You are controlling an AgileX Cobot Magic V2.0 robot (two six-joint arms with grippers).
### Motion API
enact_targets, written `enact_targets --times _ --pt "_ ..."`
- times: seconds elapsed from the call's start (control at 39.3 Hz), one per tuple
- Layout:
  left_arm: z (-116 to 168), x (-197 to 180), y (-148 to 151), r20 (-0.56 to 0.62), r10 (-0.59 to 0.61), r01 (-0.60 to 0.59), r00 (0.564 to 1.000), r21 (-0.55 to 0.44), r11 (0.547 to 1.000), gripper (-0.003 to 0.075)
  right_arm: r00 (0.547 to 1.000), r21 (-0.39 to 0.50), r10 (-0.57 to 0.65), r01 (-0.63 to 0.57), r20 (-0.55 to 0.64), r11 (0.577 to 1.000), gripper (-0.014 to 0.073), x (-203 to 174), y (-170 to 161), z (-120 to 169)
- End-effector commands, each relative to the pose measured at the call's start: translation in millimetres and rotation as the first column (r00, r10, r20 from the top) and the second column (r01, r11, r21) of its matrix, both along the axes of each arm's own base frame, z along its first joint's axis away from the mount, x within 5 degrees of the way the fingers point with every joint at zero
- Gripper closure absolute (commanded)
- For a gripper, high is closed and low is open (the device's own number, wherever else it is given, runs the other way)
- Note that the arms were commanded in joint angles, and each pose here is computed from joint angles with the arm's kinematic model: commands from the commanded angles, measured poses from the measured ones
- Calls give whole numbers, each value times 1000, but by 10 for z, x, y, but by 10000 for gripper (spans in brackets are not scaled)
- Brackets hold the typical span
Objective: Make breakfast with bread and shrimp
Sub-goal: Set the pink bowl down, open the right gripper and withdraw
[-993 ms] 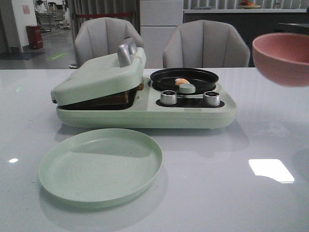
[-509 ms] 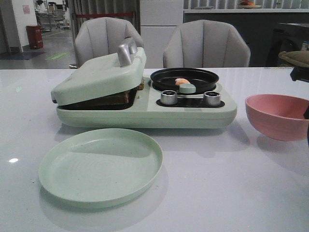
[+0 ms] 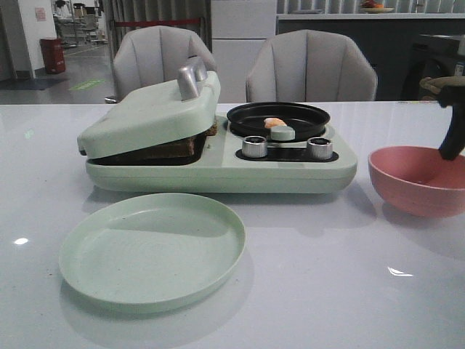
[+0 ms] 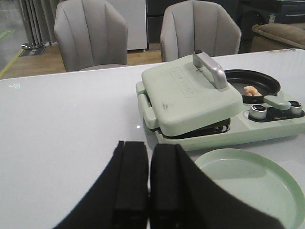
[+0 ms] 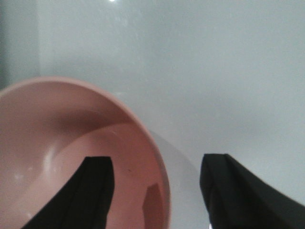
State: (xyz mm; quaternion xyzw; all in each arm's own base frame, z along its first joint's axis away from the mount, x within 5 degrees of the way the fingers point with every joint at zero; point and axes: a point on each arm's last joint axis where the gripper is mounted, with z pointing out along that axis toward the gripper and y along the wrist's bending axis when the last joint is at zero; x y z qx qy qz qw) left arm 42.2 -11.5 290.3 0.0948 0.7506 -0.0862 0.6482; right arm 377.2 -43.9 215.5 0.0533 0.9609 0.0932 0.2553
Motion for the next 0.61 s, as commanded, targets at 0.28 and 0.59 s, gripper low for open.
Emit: enact_targets --times 0.28,0.59 --pt "151 -2 -4 90 -4 8 996 -43 999 606 871 -132 153 -102 467 986 78 -473 464 1478" --pt "151 -2 -4 90 -4 8 996 -43 999 606 766 -154 274 -227 581 962 90 -948 907 1886"
